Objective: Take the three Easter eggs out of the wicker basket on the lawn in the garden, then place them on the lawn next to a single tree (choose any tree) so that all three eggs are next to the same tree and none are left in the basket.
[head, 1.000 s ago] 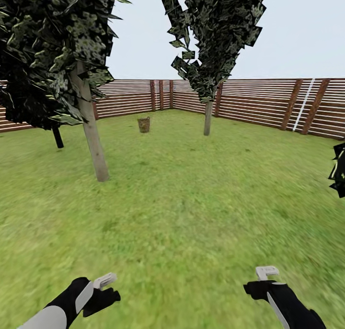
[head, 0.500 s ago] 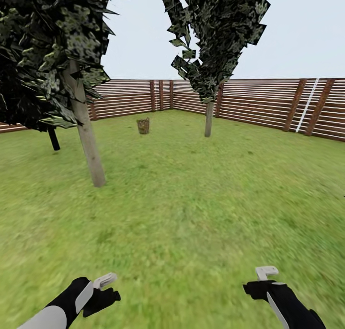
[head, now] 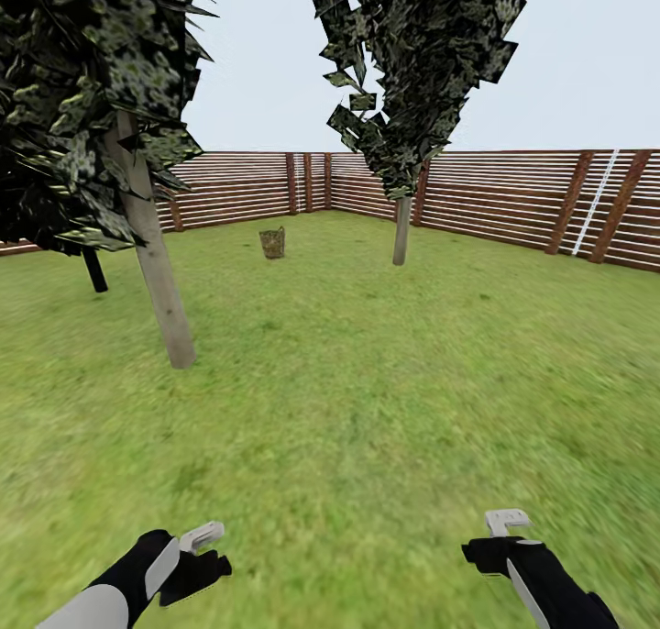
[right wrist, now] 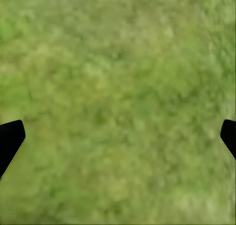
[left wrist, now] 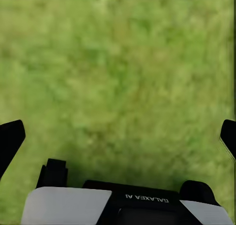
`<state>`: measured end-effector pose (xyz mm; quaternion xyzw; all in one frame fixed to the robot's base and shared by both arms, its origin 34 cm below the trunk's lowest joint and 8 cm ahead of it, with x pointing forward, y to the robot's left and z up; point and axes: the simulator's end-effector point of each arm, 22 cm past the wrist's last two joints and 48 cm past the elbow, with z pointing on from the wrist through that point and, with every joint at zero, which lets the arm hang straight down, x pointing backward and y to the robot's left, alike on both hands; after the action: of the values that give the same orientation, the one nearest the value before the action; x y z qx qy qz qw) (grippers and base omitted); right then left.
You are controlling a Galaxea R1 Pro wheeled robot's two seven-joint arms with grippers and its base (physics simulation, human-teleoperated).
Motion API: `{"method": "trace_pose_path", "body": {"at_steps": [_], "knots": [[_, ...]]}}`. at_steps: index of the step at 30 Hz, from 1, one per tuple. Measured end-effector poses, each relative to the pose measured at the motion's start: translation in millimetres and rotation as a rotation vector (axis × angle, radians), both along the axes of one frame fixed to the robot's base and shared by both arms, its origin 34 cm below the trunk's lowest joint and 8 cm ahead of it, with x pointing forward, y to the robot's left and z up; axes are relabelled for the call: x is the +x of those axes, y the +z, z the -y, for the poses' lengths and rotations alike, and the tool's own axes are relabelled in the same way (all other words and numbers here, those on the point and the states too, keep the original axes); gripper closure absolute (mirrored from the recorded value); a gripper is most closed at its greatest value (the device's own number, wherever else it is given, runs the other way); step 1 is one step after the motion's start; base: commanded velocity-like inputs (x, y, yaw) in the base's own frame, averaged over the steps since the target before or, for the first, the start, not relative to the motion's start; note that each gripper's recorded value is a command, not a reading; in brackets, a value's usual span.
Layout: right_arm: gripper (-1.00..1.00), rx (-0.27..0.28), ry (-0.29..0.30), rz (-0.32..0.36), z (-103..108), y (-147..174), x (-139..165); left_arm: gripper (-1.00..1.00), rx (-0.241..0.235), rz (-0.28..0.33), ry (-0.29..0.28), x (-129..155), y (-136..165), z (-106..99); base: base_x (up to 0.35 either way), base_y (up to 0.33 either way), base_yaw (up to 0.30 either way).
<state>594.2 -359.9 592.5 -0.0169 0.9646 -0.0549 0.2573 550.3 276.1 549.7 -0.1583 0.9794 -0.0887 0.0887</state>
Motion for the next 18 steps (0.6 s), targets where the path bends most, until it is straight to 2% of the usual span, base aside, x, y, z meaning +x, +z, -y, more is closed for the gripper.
{"method": "trace_pose_path", "body": {"at_steps": [18], "knots": [[-1.0,0.001,0.0,0.0,-0.9,-0.1,0.0,-1.0,0.0,0.0,0.0,0.0,0.0,0.3,0.344,0.0,0.0]]}}
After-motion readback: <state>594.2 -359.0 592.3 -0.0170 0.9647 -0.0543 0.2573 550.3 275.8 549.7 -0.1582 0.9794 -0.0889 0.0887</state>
